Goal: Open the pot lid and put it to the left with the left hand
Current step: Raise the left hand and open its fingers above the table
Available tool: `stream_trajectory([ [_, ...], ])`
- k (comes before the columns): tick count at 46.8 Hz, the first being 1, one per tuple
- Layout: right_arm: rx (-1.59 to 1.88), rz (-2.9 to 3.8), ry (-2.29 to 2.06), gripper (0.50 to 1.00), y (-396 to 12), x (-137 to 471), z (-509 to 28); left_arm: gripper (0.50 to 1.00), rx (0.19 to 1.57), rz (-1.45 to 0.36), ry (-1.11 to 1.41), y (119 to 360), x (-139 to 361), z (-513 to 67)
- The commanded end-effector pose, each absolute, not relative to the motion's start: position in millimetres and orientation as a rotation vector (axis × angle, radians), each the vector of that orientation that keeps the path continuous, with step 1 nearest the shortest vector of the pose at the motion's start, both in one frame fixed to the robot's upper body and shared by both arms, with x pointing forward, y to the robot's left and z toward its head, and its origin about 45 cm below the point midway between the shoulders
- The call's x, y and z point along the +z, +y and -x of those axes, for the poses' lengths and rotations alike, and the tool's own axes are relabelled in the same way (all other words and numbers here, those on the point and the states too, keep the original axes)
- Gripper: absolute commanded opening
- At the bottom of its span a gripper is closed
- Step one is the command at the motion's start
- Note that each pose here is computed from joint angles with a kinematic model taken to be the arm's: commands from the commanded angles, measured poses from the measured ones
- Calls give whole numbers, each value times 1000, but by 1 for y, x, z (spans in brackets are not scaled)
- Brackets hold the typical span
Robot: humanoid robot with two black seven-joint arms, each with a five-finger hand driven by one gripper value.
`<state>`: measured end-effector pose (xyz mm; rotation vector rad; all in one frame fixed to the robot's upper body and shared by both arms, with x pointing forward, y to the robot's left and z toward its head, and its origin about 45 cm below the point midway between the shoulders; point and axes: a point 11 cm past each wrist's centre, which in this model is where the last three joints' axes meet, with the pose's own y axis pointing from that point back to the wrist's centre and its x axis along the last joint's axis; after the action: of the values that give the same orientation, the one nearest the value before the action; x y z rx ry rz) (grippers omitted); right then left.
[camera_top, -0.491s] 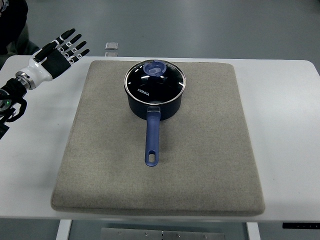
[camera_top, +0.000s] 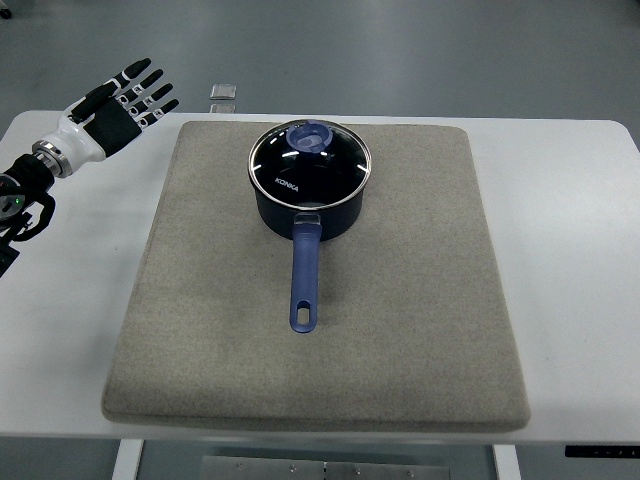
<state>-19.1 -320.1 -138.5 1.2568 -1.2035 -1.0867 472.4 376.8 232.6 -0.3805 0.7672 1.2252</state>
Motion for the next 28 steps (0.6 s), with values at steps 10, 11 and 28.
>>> stream_trajectory([
  [10,-1087,-1257,-1203,917,-320,-139,19,992,1175,378,708,376,241,-471],
  [11,-1087,-1257,-1203,917,-320,-139,19,992,1168,375,695,375,242,-471],
  [28,-1086,-1258,-1204,917,-320,-139,18,992,1172,196,332,370,263,-477],
])
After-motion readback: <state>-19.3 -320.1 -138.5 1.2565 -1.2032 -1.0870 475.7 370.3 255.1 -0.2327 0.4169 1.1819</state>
